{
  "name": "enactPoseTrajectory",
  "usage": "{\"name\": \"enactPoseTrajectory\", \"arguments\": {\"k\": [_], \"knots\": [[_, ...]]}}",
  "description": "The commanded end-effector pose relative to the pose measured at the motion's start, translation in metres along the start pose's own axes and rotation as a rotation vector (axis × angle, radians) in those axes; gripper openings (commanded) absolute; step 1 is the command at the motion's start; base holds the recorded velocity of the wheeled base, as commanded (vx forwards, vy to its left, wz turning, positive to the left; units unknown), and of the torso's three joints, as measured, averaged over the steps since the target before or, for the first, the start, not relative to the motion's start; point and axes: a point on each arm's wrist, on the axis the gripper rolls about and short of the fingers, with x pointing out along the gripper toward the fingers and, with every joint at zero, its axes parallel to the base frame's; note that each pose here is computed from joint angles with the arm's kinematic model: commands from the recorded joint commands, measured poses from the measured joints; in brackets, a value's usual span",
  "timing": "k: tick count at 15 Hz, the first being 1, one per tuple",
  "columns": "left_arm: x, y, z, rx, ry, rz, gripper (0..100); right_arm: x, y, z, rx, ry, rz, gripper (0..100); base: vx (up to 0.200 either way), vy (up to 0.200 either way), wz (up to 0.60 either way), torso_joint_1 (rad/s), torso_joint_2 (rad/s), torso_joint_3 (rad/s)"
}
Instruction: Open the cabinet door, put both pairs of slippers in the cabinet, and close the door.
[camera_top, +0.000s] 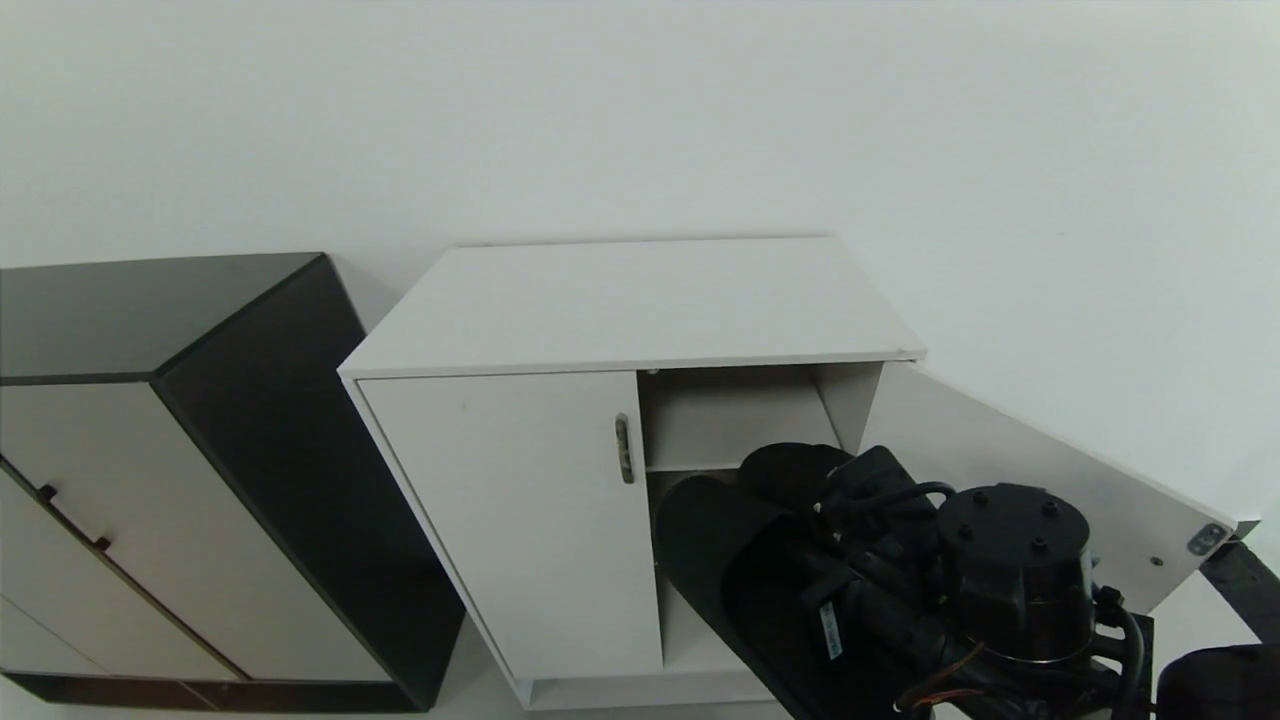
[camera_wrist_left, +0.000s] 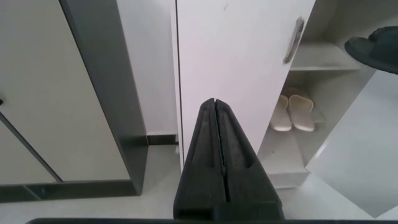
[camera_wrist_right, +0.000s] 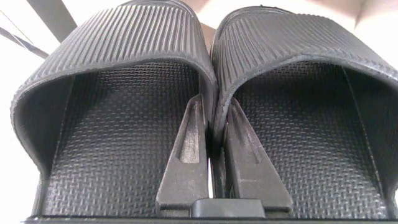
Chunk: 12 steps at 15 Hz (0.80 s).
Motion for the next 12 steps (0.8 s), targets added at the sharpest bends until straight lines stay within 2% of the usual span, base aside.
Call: {"name": "enactPoseTrajectory", "arguments": {"k": [1, 12], "knots": [[0.0000, 0.0000, 0.0000, -0.001, 0.000, 0.001, 0, 0.0004, 0.0003, -0.0012, -0.001, 0.004, 0.000, 0, 0.000, 0.000, 0.00, -0.222, 0.54, 0.315], [0.0000, 0.0000, 0.0000, -0.001, 0.000, 0.001, 0, 0.0045, 0.0023, -0.0071, -0.010, 0.021, 0.002, 0, 0.000, 0.000, 0.00, -0.175, 0.49, 0.319]]}}
